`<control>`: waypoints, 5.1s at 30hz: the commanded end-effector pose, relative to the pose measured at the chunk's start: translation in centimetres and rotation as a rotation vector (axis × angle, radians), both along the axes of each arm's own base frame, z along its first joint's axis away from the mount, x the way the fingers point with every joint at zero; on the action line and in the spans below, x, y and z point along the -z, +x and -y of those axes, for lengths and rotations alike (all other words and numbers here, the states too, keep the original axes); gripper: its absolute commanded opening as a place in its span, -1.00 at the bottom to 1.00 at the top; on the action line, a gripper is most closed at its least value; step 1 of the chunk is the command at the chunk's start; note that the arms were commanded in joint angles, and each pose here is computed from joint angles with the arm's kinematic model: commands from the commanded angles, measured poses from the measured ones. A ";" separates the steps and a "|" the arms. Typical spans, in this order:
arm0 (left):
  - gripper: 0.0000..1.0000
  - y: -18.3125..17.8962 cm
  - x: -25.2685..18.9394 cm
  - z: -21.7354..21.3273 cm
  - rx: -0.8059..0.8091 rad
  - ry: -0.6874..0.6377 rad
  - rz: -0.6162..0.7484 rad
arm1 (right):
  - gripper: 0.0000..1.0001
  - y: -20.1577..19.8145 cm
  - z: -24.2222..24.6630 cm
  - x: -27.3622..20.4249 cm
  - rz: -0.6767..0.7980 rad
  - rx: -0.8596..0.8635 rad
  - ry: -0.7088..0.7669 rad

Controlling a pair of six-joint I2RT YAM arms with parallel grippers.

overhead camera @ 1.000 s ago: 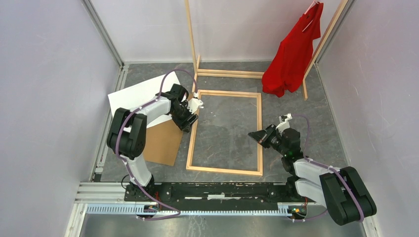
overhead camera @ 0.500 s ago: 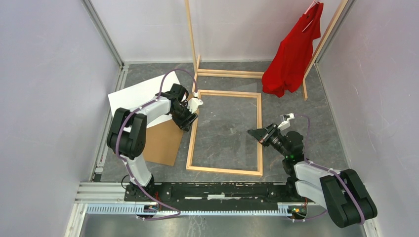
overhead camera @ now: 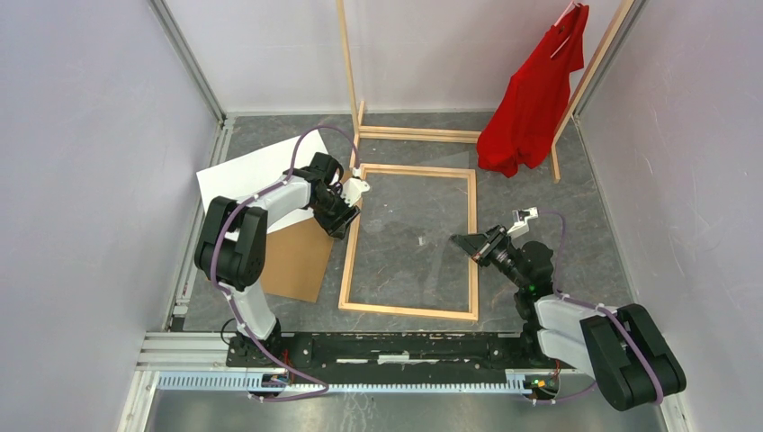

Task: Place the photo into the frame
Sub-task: Place the photo frame item in the photo frame.

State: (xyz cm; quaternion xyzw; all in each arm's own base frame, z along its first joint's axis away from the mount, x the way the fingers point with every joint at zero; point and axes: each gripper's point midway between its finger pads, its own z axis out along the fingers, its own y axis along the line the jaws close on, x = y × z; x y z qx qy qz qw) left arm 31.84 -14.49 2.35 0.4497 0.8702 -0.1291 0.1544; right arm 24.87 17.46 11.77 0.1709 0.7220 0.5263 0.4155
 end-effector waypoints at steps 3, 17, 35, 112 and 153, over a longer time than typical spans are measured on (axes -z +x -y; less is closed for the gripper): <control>0.16 -0.6 0.3 0.8 0.001 -0.040 -0.031 | -1.00 0.3 -0.1 -1.1 0.047 0.020 0.026; 0.15 -1.1 0.4 1.0 0.015 -0.050 -0.042 | -1.00 0.2 -1.2 -0.2 0.038 0.009 -0.007; 0.12 -2.4 1.0 1.5 0.046 -0.078 -0.080 | -1.00 -0.2 -0.6 2.7 -0.047 0.040 -0.056; 0.12 -2.2 1.4 0.8 0.054 -0.043 -0.057 | 0.87 3.3 0.6 5.8 -0.172 -0.080 -0.769; 0.10 -1.2 0.4 -0.3 0.024 -0.051 -0.043 | -0.61 -2.3 1.4 3.9 -0.208 -0.243 -1.128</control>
